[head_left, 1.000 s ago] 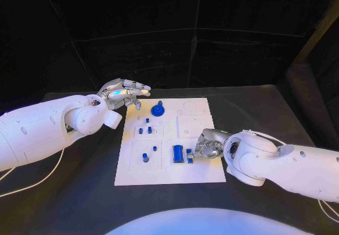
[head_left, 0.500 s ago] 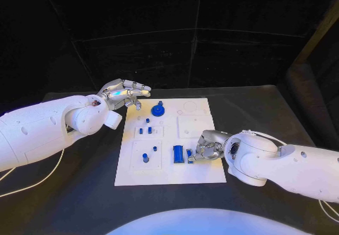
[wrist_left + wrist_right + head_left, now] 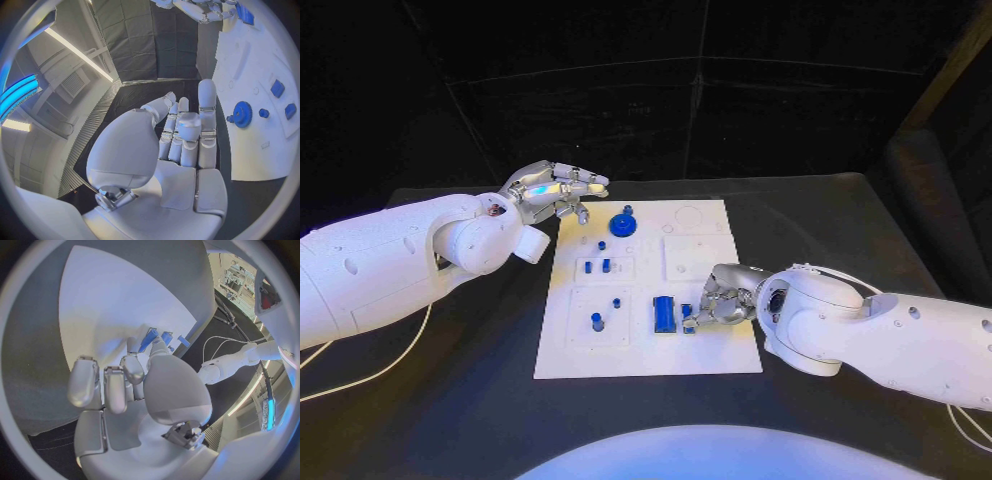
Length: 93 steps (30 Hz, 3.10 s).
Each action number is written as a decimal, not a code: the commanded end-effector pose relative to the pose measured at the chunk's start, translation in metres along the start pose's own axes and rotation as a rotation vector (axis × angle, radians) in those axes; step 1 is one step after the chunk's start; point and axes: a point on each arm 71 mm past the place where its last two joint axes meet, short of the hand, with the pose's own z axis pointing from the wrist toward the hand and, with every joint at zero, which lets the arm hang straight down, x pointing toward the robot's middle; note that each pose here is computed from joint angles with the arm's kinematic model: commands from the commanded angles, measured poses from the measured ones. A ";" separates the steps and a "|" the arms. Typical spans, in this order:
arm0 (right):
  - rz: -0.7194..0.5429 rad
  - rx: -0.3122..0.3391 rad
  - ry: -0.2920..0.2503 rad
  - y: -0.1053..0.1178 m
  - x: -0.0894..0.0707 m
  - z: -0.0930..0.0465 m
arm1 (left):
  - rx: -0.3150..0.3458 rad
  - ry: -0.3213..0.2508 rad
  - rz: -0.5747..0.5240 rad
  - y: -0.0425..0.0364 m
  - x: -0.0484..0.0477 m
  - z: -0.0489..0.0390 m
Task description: Assemble the parts on the task board
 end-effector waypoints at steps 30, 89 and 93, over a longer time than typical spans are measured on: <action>0.448 -0.219 -0.050 -0.025 -0.024 0.009 | 0.026 -0.012 0.003 -0.0021 -0.0002 0.0013; 1.206 -0.296 -0.584 -0.022 -0.076 0.041 | 0.151 -0.520 -0.007 0.0373 0.0554 -0.0258; 1.206 -0.296 -0.584 -0.022 -0.076 0.041 | 0.151 -0.521 -0.006 0.0372 0.0558 -0.0261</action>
